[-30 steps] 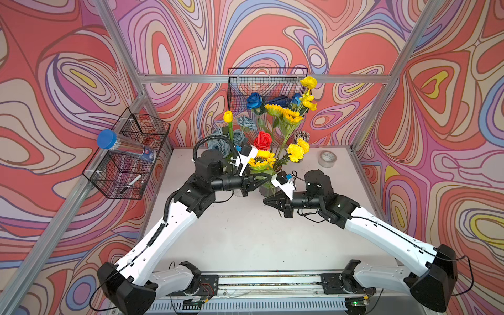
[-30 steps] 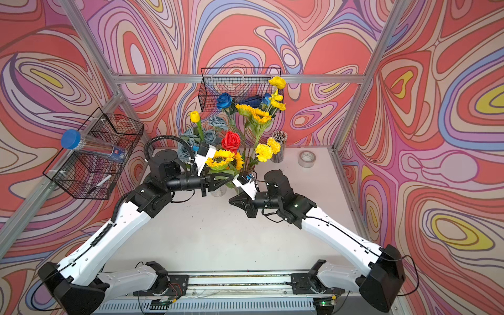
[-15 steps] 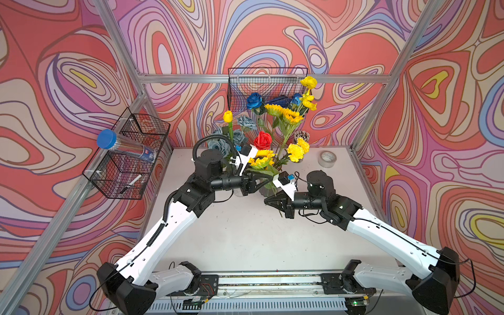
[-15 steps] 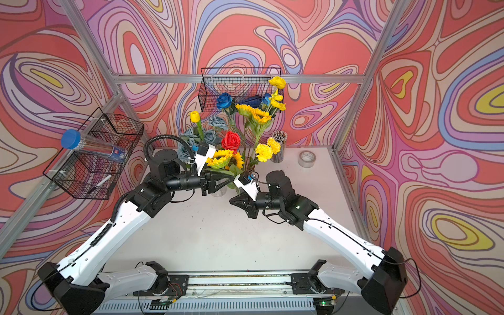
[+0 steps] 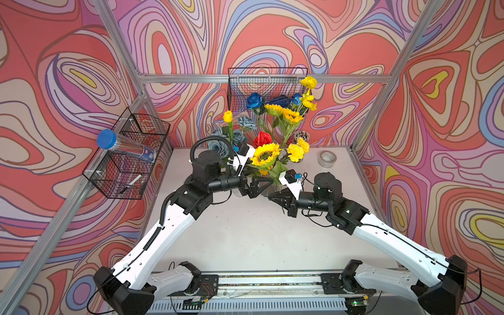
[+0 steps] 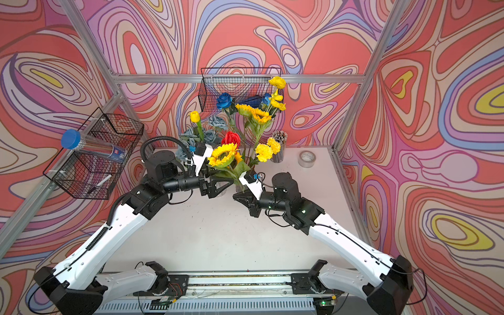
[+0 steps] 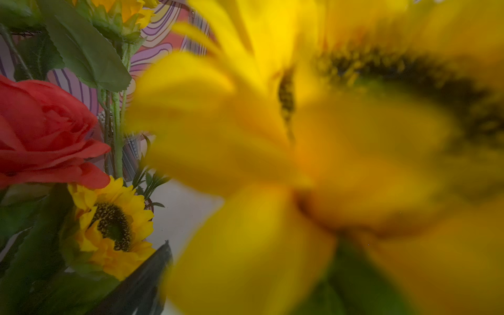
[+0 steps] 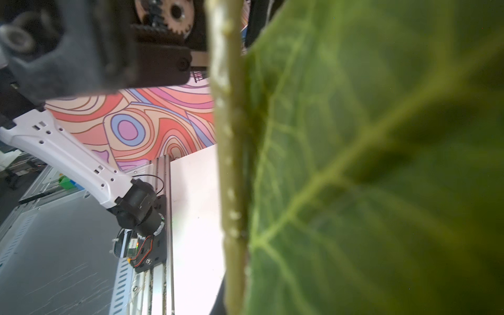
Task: Pick out yellow flowers from the vase
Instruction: Place the flower at the center of the board.
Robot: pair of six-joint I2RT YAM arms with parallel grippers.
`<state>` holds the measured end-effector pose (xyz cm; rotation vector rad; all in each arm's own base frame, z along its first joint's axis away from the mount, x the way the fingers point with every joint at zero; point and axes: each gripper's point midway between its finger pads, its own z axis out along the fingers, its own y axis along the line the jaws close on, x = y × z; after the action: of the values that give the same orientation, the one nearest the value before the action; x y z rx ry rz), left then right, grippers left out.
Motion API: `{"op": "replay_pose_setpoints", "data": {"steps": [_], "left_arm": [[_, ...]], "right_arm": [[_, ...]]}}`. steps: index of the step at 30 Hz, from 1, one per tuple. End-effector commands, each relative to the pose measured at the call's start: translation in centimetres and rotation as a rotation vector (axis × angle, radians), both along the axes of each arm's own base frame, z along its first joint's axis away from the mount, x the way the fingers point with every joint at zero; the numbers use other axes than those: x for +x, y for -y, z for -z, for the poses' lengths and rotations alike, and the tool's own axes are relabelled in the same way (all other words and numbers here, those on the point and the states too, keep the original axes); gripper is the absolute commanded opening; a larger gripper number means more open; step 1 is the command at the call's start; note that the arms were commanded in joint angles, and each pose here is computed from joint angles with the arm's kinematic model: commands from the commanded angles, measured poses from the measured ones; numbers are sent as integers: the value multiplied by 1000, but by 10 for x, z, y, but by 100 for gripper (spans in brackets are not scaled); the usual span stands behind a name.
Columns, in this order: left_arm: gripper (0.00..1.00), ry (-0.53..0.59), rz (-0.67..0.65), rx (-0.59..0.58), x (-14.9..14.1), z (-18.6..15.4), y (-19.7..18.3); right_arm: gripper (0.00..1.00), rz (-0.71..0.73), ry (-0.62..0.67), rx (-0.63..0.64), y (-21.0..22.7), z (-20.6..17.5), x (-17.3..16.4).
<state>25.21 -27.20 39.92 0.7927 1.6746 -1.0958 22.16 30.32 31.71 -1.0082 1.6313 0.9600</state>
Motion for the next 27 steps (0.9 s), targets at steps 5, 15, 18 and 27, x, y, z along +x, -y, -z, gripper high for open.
{"op": "replay_pose_setpoints", "data": {"steps": [5, 15, 18, 27], "left_arm": [[100, 121, -254, 12, 14, -7, -36], [100, 183, -660, 73, 37, 0, -103], [100, 187, -757, 68, 40, -1, -120], [100, 186, -840, 92, 44, 2, -137]], "right_arm": [[0, 133, 35, 28, 10, -14, 18], [0, 373, 77, 50, 39, -25, 44], [0, 515, 97, 56, 62, -30, 56], [0, 982, 153, 80, 152, -40, 71]]}}
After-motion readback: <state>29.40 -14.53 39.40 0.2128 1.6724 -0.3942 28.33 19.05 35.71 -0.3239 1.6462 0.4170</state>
